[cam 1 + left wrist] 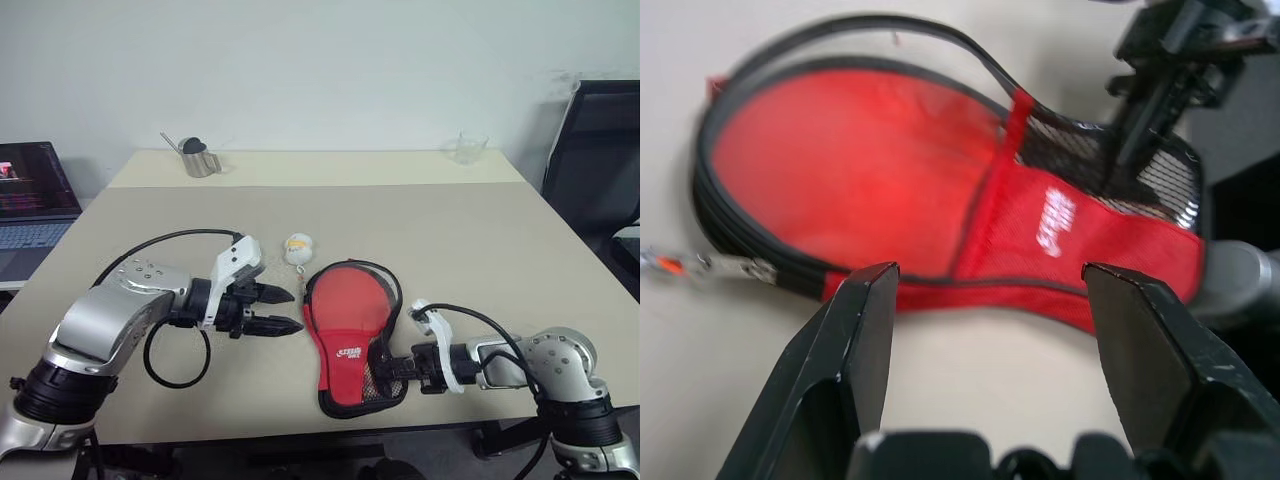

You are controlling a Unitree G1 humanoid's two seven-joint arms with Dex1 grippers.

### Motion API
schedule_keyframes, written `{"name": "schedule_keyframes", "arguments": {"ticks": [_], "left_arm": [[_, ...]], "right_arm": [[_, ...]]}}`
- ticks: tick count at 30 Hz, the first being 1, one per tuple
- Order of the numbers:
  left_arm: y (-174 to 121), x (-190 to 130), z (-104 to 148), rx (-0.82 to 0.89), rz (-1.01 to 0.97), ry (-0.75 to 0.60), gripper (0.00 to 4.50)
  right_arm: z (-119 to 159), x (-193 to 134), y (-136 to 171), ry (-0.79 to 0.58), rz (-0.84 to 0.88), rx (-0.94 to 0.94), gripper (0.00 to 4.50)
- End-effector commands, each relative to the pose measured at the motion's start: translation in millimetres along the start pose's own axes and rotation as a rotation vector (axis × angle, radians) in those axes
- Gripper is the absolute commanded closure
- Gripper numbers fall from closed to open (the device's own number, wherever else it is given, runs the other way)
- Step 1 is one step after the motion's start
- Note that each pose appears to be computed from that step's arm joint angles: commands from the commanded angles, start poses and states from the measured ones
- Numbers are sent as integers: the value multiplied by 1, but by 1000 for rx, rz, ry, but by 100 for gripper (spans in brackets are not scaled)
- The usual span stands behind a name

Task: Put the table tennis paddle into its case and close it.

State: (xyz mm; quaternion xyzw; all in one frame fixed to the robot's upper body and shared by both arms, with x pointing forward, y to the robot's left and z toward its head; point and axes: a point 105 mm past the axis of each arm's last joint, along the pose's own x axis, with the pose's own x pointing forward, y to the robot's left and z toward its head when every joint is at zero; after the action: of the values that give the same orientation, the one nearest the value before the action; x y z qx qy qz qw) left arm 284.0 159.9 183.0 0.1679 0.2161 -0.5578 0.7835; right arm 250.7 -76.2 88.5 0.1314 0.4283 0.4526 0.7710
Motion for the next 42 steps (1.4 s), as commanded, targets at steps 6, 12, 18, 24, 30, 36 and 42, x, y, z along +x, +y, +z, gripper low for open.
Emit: {"name": "schedule_keyframes", "arguments": {"ticks": [6, 12, 18, 24, 30, 36, 42], "left_arm": [[-11, -19, -4, 32, -66, 68, 132], [-6, -17, -10, 30, -31, 82, 132], [-2, -14, -10, 38, -9, 79, 132], [3, -13, -10, 45, 14, 71, 132], [6, -12, -11, 49, 35, 60, 132], [10, -14, -13, 51, 63, 49, 132], [21, -19, -17, 50, 137, 37, 132]], "right_arm": [[-23, 7, 9, 108, 49, 24, 447], [-16, 8, 10, 88, 48, 15, 447], [-9, 5, 10, 81, 34, -13, 323], [0, -2, 11, 64, 53, -31, 138], [10, -18, 8, 69, 39, -75, 12], [15, -43, -2, 90, -14, -144, 12], [58, -79, -42, -3, -214, -284, 12]]}}
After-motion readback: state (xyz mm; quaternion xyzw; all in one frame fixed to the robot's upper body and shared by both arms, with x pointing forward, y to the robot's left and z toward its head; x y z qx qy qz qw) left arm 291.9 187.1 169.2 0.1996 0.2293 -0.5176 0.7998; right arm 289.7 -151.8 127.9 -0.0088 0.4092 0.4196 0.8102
